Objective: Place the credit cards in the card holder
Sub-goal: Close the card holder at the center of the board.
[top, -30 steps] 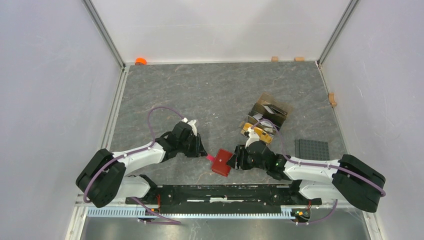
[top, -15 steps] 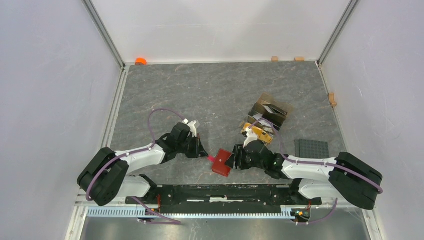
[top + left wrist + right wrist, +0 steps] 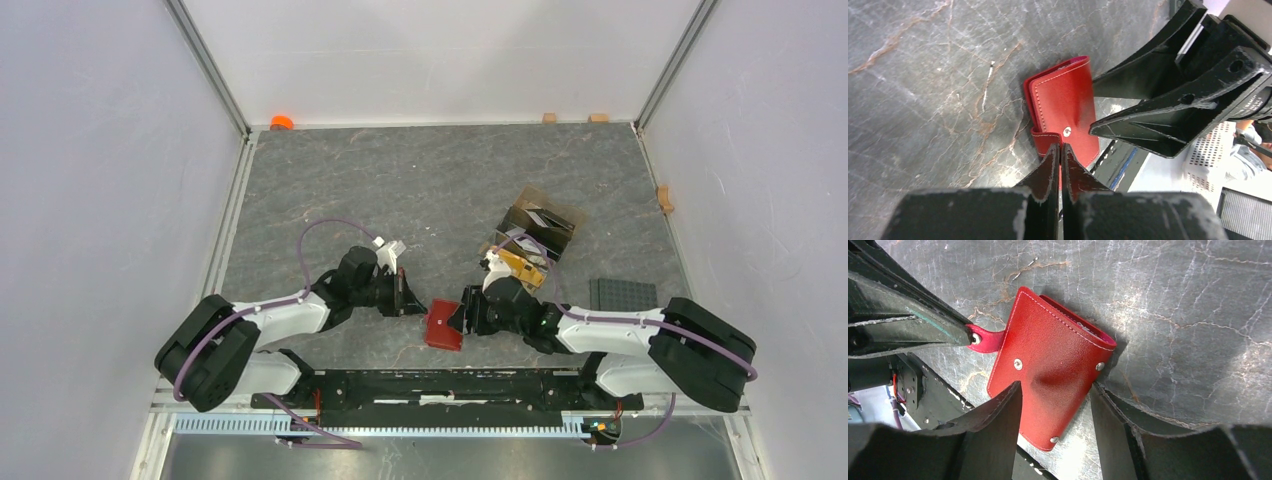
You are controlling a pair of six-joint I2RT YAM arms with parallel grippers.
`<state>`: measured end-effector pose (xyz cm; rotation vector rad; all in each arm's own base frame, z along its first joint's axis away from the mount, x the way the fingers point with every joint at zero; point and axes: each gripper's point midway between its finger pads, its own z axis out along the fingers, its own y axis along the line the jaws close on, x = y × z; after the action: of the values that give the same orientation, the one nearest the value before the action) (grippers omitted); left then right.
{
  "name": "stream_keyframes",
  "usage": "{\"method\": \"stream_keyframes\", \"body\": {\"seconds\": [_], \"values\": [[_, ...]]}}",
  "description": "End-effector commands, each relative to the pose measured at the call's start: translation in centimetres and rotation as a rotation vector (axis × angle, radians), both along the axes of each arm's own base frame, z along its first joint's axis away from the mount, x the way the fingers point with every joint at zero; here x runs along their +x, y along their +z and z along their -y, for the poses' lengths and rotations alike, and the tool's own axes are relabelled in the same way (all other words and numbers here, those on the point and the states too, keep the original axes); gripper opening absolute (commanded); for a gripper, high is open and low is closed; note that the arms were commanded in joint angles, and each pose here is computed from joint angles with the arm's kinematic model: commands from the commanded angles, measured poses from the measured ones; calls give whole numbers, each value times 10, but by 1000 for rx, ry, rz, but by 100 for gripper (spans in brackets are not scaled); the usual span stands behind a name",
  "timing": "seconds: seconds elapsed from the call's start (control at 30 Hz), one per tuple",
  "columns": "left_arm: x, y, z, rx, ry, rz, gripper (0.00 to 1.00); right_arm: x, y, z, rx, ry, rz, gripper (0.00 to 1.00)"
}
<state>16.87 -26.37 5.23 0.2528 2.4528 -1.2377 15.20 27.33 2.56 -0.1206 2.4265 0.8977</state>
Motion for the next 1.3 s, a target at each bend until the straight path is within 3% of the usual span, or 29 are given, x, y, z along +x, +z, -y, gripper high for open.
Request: {"method": "stream_keyframes", "body": {"seconds": [0.0, 0.4, 1.27], "values": [[2, 17, 15, -90, -29, 6, 2, -3, -20, 14, -108, -3, -16, 58], [0, 5, 24, -64, -25, -28, 2, -5, -27, 18, -149, 3, -22, 57], [-3, -22, 9, 395, -14, 46, 2, -8, -34, 18, -195, 17, -21, 57]]}}
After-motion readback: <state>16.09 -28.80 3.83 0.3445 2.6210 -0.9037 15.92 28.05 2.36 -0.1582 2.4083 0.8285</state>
